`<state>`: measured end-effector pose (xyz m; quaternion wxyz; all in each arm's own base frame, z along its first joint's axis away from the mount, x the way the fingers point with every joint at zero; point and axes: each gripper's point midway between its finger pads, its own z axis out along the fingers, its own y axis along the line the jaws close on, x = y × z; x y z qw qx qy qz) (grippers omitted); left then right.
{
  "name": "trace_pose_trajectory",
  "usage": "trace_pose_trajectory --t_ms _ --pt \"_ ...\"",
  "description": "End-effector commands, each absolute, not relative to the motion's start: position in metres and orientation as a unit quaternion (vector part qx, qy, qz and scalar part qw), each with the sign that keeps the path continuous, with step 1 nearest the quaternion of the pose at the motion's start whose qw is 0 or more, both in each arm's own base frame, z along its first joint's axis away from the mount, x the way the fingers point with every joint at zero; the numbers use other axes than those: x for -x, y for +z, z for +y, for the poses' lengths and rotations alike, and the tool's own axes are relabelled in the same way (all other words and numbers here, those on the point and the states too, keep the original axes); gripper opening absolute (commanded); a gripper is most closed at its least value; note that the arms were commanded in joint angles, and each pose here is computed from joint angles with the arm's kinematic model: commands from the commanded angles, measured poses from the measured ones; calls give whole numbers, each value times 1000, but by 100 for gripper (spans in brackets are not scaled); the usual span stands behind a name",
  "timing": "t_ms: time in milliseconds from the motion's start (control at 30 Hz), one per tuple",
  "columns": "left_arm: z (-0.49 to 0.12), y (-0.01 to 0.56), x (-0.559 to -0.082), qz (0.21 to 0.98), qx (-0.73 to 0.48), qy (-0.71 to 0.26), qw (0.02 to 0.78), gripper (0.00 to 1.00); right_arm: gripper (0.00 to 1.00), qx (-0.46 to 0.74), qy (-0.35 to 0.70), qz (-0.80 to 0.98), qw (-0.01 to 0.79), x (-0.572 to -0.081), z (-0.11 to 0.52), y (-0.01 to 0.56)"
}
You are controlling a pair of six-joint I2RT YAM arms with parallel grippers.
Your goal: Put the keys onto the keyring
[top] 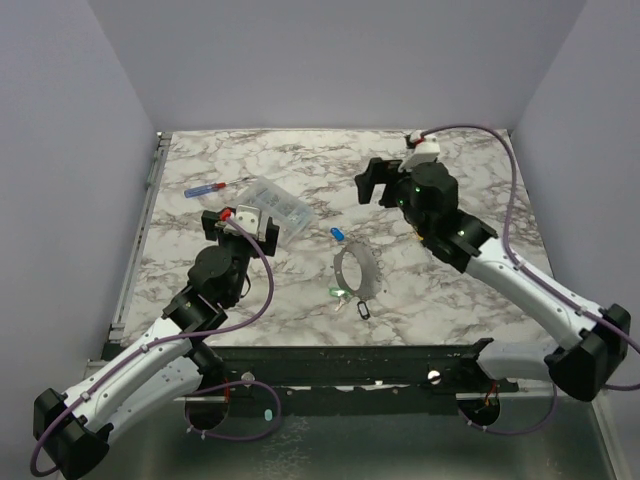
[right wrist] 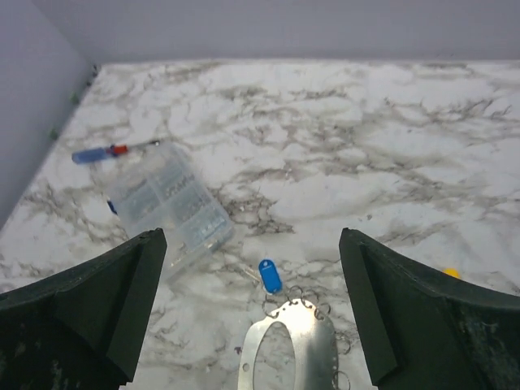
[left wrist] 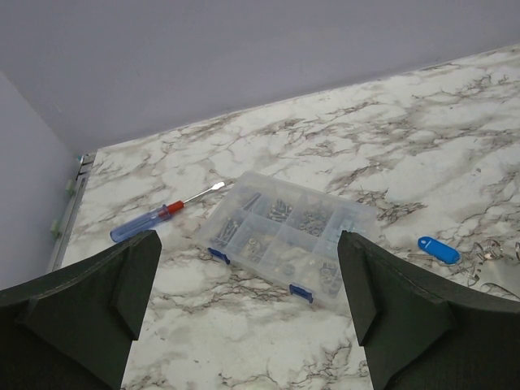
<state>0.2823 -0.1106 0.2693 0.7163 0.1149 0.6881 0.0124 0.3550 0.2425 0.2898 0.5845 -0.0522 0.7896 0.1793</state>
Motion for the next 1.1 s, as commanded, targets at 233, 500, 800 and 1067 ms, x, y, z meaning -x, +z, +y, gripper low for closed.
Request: trace_pose_trajectory --t_ms 233,500,800,1067 --pt "-109 268 -282 689 -111 12 716 99 100 -34 147 723 674 -300 150 334" --pt "-109 267 -283 690 -112 12 715 99 100 -74 150 742 649 -258 112 284" --pt "-109 268 -282 688 -111 11 717 99 100 -84 157 747 641 -248 105 273" --pt "-108 269 -282 688 -110 12 718 99 100 -73 168 751 634 -248 112 268"
